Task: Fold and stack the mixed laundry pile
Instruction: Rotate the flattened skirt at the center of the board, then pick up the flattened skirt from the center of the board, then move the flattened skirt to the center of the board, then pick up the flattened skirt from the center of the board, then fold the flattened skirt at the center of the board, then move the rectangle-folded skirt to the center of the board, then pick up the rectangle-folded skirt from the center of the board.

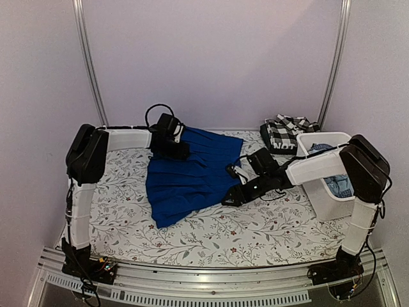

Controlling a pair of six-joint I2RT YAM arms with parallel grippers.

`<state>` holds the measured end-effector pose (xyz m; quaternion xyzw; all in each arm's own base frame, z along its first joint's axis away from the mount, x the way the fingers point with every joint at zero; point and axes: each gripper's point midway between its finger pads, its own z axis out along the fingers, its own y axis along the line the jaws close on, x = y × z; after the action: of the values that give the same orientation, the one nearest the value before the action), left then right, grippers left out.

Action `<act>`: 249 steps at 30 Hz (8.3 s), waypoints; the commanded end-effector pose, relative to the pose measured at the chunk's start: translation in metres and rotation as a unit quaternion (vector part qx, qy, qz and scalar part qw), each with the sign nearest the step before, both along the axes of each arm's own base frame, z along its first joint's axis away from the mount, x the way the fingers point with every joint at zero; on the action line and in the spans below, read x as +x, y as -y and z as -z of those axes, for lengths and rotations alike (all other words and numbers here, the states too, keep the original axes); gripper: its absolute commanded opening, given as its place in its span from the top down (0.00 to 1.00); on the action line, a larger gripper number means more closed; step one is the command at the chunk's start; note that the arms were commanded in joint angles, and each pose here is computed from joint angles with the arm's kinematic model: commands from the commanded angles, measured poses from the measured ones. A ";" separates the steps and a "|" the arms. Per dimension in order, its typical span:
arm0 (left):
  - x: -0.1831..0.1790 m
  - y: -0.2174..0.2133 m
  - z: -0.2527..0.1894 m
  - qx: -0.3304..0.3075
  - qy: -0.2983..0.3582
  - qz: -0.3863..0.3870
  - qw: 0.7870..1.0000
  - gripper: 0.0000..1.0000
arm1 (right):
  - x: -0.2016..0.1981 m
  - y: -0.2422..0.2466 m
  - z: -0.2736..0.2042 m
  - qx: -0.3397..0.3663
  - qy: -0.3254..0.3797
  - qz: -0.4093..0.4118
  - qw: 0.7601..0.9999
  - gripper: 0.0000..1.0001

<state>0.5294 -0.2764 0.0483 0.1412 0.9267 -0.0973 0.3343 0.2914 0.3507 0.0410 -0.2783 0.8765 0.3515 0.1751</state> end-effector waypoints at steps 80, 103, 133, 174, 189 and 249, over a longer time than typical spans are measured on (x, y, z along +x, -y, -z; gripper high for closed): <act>-0.352 -0.021 0.041 0.306 -0.072 0.395 0.863 0.69 | -0.023 0.108 -0.048 0.013 0.018 0.071 0.997 0.39; -0.290 -0.055 -0.003 0.283 -0.022 0.298 0.911 1.00 | -0.043 0.033 0.011 -0.208 0.246 -0.114 0.940 0.38; -0.242 -0.073 -0.142 0.308 0.196 0.193 0.911 1.00 | -0.148 -0.030 -0.060 -0.031 0.119 -0.239 0.963 1.00; -0.079 0.022 -0.107 0.093 0.217 0.146 0.961 0.34 | 0.084 0.091 0.076 -0.130 -0.030 0.059 0.989 0.95; -0.135 -0.016 0.025 -0.023 -0.075 0.054 0.995 0.59 | 0.037 0.037 0.091 -0.147 -0.016 -0.039 0.988 0.94; -0.154 -0.025 -0.052 -0.010 -0.072 -0.252 0.965 1.00 | -0.085 -0.058 -0.036 0.013 0.007 -0.118 0.993 0.90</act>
<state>0.3676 -0.2622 0.0476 -0.0815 0.9707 -0.0150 0.2257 0.2053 0.3999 0.0437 -0.3675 0.8485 0.3631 0.1145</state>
